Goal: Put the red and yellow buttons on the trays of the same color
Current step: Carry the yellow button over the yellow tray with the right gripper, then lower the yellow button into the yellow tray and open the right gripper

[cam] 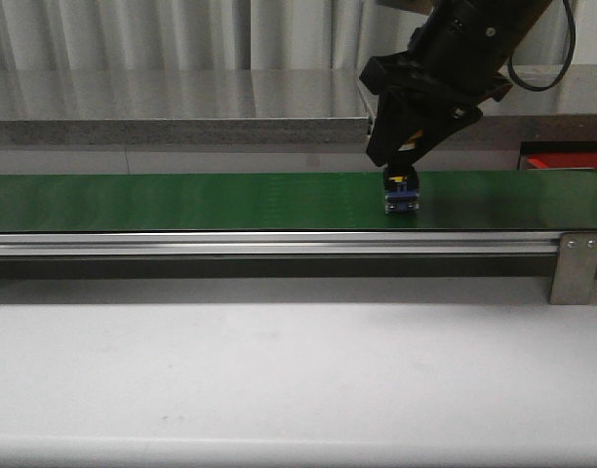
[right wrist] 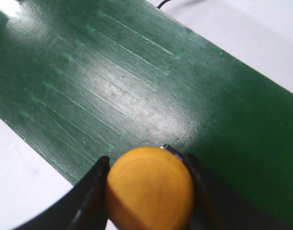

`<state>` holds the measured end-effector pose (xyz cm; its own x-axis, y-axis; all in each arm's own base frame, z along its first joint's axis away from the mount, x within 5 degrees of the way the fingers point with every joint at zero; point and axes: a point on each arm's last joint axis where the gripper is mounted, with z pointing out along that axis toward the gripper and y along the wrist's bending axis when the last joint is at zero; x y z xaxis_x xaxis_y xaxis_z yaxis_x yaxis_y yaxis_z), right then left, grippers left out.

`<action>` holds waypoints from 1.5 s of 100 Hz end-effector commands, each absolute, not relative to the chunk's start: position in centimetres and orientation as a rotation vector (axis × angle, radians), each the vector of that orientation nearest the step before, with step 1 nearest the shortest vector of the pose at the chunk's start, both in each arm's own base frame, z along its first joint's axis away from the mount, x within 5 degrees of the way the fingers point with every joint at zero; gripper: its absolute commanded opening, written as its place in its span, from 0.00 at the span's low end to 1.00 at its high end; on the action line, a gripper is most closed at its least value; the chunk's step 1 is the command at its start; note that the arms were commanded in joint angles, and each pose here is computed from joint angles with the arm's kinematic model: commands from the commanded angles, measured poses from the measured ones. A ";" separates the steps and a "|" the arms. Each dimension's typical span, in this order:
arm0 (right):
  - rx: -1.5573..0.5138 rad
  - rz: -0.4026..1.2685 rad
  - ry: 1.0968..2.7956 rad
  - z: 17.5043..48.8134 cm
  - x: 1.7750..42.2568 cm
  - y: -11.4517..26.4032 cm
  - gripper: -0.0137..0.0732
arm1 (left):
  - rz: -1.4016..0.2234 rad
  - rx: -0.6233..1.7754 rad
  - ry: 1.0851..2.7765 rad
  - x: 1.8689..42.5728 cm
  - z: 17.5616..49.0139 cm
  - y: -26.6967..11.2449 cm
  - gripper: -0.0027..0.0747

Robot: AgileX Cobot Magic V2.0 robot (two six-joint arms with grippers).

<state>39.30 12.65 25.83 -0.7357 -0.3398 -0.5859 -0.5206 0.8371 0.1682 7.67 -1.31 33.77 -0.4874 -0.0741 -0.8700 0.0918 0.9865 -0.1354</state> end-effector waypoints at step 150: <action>0.339 0.076 2.296 26.7 33.7 -10.4 0.29 | -0.213 0.015 1.982 7.9 35.1 -1.4 0.01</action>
<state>33.51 -9.91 24.39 -0.7409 0.2572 -0.6205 0.1910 0.9663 0.1725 7.67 -1.31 33.77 -0.4874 -0.0741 -0.8700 0.0918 0.9865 -0.1354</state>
